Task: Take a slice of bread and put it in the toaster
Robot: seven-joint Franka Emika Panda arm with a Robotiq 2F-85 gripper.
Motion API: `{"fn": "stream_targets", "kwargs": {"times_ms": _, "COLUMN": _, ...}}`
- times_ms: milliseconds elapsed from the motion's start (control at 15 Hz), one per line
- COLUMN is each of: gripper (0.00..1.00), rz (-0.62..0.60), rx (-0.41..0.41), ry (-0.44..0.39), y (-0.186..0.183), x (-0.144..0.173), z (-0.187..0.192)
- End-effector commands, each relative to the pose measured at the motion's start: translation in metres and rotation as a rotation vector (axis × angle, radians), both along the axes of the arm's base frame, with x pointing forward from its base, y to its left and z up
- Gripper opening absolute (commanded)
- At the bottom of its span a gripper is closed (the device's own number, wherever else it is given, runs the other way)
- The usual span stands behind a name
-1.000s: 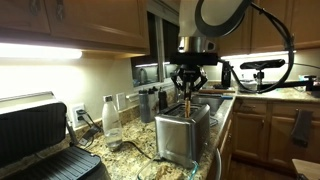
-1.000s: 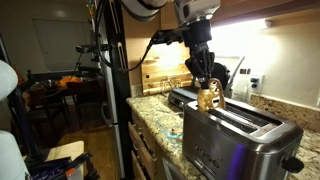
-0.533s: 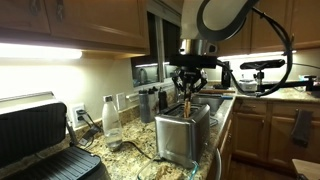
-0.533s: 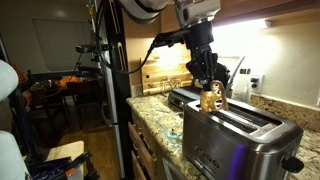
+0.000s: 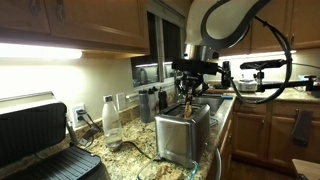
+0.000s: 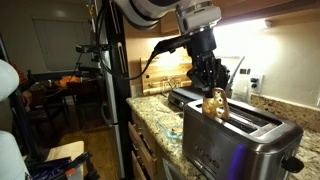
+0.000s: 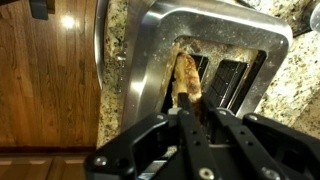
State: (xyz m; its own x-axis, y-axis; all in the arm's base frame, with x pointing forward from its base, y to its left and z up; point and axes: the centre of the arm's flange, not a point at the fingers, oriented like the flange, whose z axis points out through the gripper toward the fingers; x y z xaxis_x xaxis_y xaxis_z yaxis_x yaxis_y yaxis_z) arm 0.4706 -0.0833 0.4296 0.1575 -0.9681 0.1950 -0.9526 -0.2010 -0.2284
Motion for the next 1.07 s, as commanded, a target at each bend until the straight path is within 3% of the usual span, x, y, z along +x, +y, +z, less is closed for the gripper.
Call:
{"fn": "stream_targets", "kwargs": {"times_ms": 0, "gripper": 0.09, "rz": -0.041, "rx": 0.028, "ry": -0.036, "y": -0.0051, "x": -0.0067, "z": -0.0122}}
{"fn": "stream_targets", "kwargs": {"times_ms": 133, "gripper": 0.10, "rz": -0.047, "rx": 0.034, "ry": -0.040, "y": -0.0065, "x": -0.0067, "z": -0.0143}}
{"fn": "stream_targets", "kwargs": {"times_ms": 200, "gripper": 0.39, "rz": -0.047, "rx": 0.038, "ry": -0.042, "y": -0.0069, "x": -0.0066, "z": -0.0151}}
{"fn": "stream_targets", "kwargs": {"times_ms": 400, "gripper": 0.51, "rz": -0.041, "rx": 0.037, "ry": -0.041, "y": -0.0053, "x": -0.0052, "z": -0.0144}}
{"fn": "stream_targets", "kwargs": {"times_ms": 867, "gripper": 0.96, "rz": -0.028, "rx": 0.033, "ry": -0.037, "y": -0.0019, "x": -0.0051, "z": -0.0137}}
{"fn": "stream_targets", "kwargs": {"times_ms": 933, "gripper": 0.99, "rz": -0.021, "rx": 0.027, "ry": -0.015, "y": -0.0032, "x": -0.0008, "z": -0.0108}}
{"fn": "stream_targets", "kwargs": {"times_ms": 1000, "gripper": 0.86, "rz": -0.020, "rx": 0.026, "ry": -0.015, "y": -0.0028, "x": -0.0006, "z": -0.0108}}
